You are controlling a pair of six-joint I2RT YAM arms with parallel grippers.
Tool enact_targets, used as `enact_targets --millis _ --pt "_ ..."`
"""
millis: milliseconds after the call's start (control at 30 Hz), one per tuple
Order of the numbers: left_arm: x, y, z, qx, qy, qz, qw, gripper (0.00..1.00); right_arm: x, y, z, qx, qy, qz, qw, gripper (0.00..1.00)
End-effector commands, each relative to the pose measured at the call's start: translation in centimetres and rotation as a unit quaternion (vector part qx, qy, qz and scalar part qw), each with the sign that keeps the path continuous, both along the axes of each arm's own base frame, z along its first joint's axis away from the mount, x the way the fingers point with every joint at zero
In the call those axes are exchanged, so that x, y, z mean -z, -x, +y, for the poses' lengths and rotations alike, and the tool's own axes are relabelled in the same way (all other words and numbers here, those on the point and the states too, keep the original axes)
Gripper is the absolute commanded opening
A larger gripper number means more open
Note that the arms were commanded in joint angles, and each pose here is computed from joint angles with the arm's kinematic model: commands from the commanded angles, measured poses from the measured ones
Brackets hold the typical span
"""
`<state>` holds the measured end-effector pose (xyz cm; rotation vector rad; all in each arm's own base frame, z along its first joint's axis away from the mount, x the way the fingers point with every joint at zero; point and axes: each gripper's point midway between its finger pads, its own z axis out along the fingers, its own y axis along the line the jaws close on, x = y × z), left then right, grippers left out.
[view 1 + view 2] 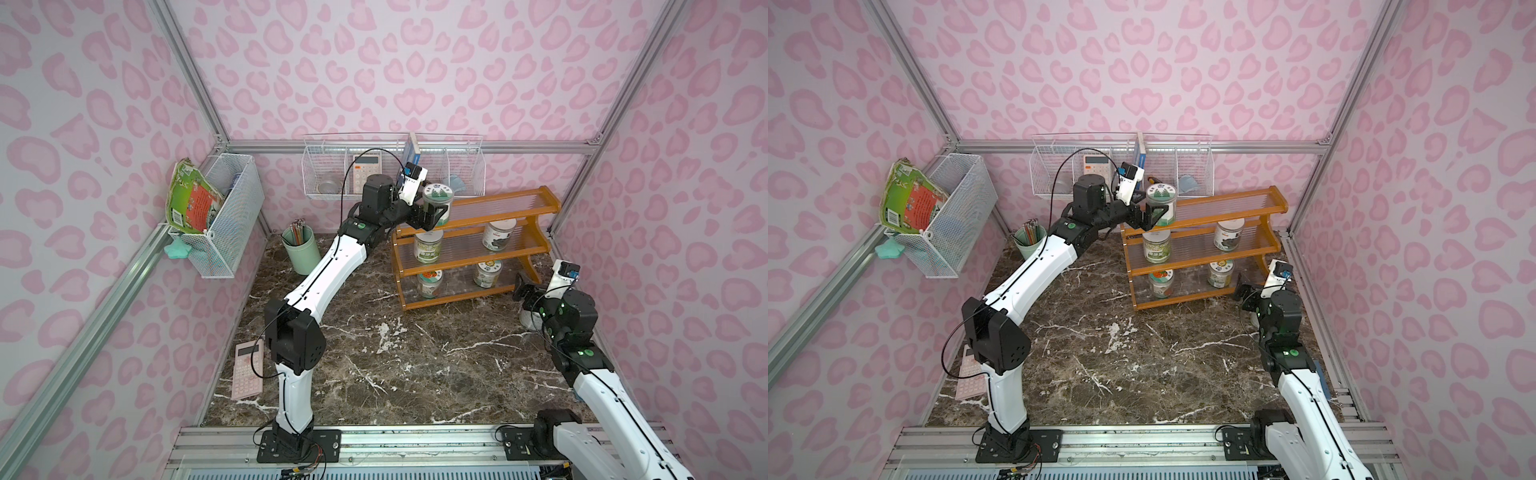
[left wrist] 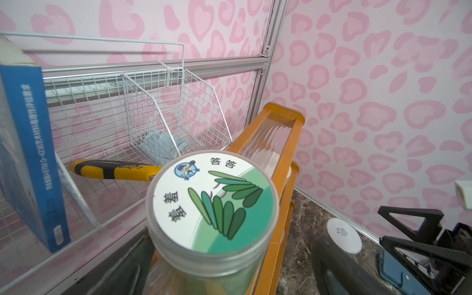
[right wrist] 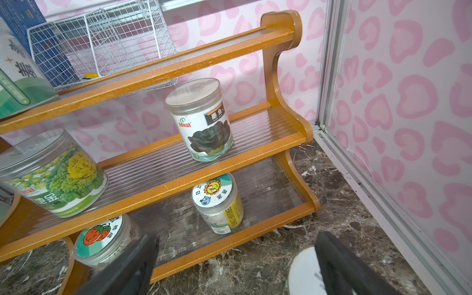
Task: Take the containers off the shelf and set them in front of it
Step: 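Pick up a container from the shelf.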
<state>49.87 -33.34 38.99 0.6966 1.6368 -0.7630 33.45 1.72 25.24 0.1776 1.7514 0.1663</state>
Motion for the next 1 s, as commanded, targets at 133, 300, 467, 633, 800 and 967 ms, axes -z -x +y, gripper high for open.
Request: enact_targets --millis 133,300,467,633,800,967 --pt "0.4 -1.0 -0.2 -0.021 -0.005 -0.008 1.0 0.99 -0.5 -0.2 0.0 -0.001 0.0 -0.014 1.0 0.99" --pt "0.8 -1.4 -0.1 -0.033 -0.001 -0.014 0.999 1.0 -0.3 -0.2 0.1 -0.001 -0.001 -0.013 1.0 0.99" --pt "0.6 -1.7 -0.5 -0.032 0.01 -0.022 0.999 0.99 0.2 -0.3 0.1 -0.002 -0.003 -0.009 1.0 0.99" --pt "0.8 -2.0 -0.8 -0.032 0.016 -0.022 0.999 1.0 0.3 -0.3 0.1 -0.003 -0.001 -0.008 1.0 0.99" --pt "0.8 -2.3 -1.3 -0.026 0.019 -0.024 0.999 0.99 0.3 -0.3 0.1 -0.003 0.001 -0.007 1.0 0.99" --pt "0.8 -2.4 -1.5 -0.023 0.017 -0.028 0.999 0.99 0.4 -0.2 0.0 -0.002 0.001 -0.006 1.0 0.99"
